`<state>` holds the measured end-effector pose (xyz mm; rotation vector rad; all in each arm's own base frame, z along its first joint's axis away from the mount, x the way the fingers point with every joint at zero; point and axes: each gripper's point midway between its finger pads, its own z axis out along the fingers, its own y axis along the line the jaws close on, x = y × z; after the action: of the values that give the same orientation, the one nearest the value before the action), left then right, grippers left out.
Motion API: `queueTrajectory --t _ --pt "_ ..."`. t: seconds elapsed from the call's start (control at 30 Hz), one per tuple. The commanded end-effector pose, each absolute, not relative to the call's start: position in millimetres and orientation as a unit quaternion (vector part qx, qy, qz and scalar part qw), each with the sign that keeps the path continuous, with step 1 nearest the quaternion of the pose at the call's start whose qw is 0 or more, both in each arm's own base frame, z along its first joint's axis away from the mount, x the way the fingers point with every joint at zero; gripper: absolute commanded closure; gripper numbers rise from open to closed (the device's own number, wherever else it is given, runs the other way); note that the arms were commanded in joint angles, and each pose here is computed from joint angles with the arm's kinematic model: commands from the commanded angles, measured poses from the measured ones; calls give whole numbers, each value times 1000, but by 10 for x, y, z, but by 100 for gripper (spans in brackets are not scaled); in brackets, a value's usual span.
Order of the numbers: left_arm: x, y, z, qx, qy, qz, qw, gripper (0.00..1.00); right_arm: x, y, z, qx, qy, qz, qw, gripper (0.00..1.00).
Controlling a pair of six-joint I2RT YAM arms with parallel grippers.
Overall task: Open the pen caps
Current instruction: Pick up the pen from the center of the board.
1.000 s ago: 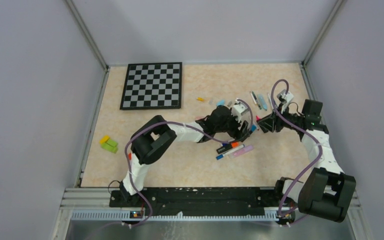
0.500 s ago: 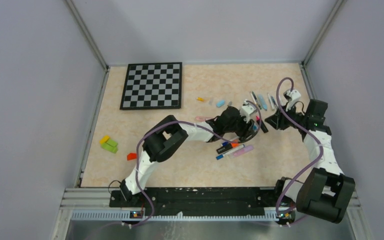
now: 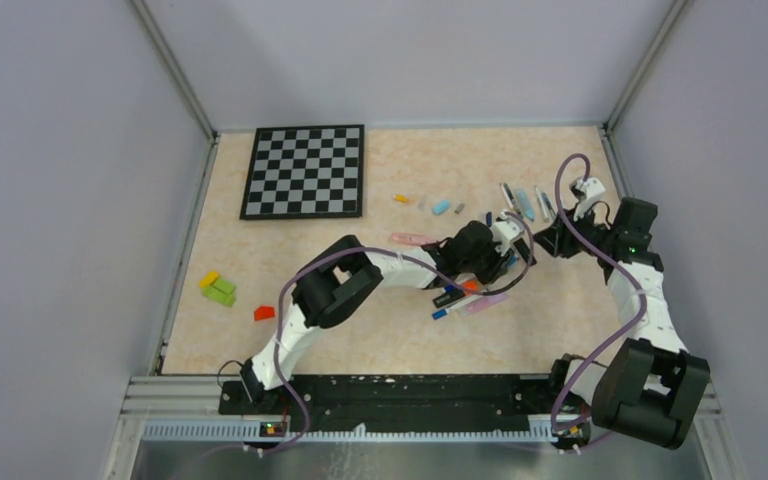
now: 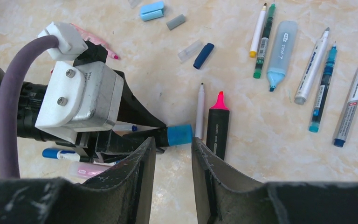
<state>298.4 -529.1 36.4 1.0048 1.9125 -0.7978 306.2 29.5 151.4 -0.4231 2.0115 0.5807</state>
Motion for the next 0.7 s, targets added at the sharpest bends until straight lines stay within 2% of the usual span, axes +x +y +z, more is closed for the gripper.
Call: queueTrajectory --t 0.0,0.37,0.6,0.67 --pt "3029 -5328 389 408 755 -291 423 57 3148 226 1752 -182 808 218 516 66" --pt "3048 -5205 258 437 760 -204 435 55 3138 248 1753 -184 806 224 515 66" --pt "3015 -5149 218 450 757 -175 440 63 3141 249 1759 -185 805 225 517 66" --pt "2997 -5156 217 451 757 -179 438 70 3140 252 1754 -185 805 226 516 66"
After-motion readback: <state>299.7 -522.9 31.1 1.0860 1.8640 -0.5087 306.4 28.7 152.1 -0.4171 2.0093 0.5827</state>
